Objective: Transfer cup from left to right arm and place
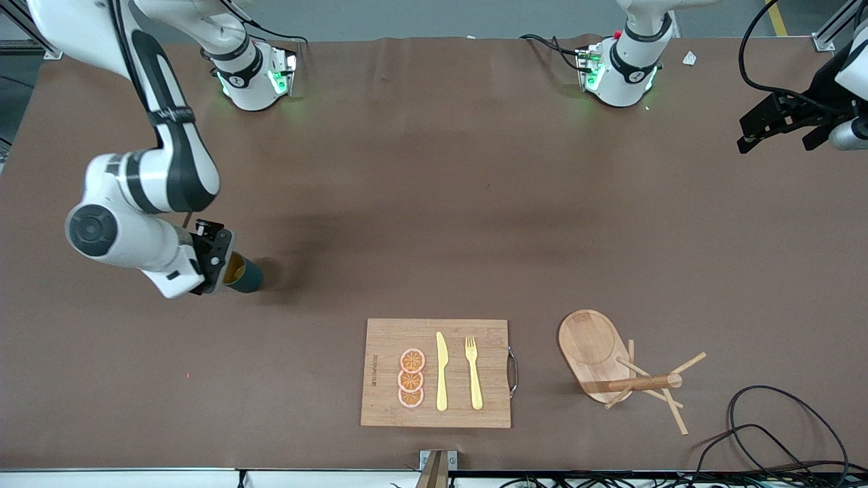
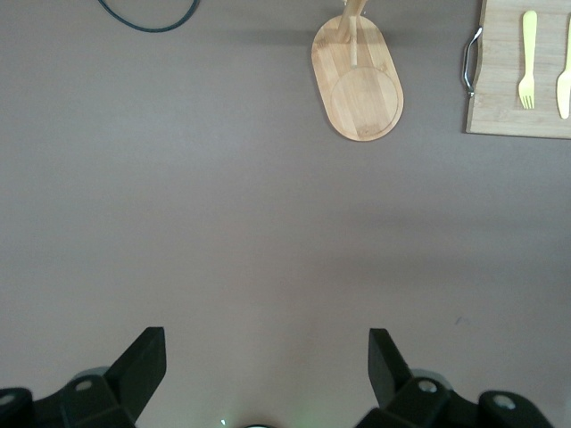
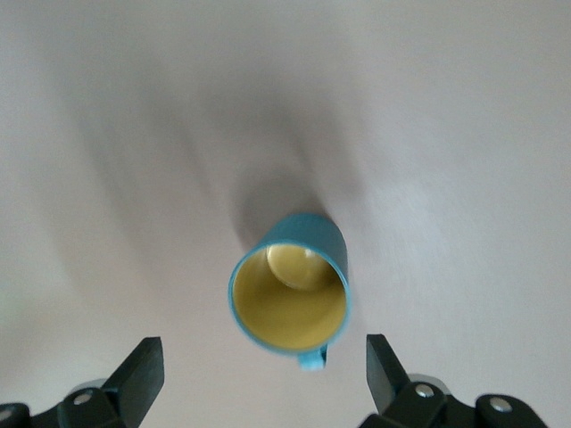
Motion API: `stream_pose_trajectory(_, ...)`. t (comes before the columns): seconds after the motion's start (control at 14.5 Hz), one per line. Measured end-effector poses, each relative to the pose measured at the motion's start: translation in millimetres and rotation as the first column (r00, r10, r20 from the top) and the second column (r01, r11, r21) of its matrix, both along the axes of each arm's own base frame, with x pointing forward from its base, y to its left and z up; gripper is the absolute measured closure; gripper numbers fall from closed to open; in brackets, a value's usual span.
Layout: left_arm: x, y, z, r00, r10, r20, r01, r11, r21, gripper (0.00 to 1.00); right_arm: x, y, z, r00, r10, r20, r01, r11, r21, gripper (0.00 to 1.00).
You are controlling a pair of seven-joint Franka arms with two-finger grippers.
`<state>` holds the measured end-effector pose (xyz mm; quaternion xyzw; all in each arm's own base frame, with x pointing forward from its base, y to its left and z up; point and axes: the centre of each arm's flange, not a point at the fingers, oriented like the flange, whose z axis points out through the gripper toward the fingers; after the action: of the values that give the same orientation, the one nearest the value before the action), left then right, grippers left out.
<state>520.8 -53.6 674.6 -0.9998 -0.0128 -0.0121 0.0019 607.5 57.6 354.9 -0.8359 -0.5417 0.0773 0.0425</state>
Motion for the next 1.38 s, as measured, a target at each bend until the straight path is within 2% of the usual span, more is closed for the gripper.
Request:
stream_pose_trajectory(0.07,2,0,-1,1.0,0.0,0.0,0.0,1.0,0.003,0.0,-1,-4,16,0.993,-0.115,0.006,0.115,0.993,-0.016,0.0)
stream_pose_trajectory(0.21,3,1,-3,1.0,0.001,-0.009,-0.001,1.0,0.004,0.0,-1,-20,39,0.962,-0.272,0.033,0.273,0.962,-0.027,0.0)
stream_pose_trajectory(0.35,0,1,-5,0.999,0.0,-0.033,0.0,1.0,0.007,0.0,0,-46,54,0.928,-0.368,0.054,0.37,0.929,-0.026,0.0)
stream_pose_trajectory(0.55,-4,-5,-4,0.999,-0.009,-0.043,0.01,1.0,0.01,0.0,0,-85,69,0.867,-0.496,0.037,0.497,0.867,-0.035,0.0)
stream_pose_trajectory(0.69,-7,-9,-5,0.999,-0.014,-0.046,0.015,1.0,0.012,0.0,1,-95,84,0.794,-0.607,0.03,0.608,0.792,-0.056,0.0)
stream_pose_trajectory(0.9,-8,-10,-7,0.999,-0.016,-0.048,0.017,1.0,0.013,0.0,4,-92,115,0.637,-0.77,0.04,0.769,0.632,-0.096,0.0)
stream_pose_trajectory(1.04,-8,-11,-8,0.999,-0.017,-0.044,0.017,1.0,0.013,0.0,5,-93,140,0.534,-0.844,0.057,0.843,0.526,-0.112,0.0)
stream_pose_trajectory(1.11,-8,-11,-8,0.999,-0.017,-0.039,0.017,1.0,0.013,0.0,5,-97,153,0.491,-0.868,0.066,0.868,0.483,-0.112,0.0)
stream_pose_trajectory(1.24,-9,-11,-10,1.0,-0.017,-0.026,0.017,1.0,0.014,0.0,4,-110,175,0.442,-0.893,0.085,0.895,0.433,-0.111,0.0)
stream_pose_trajectory(1.38,-11,-12,-11,1.0,-0.017,-0.019,0.018,1.0,0.016,0.0,2,-124,193,0.43,-0.894,0.123,0.901,0.416,-0.127,0.0)
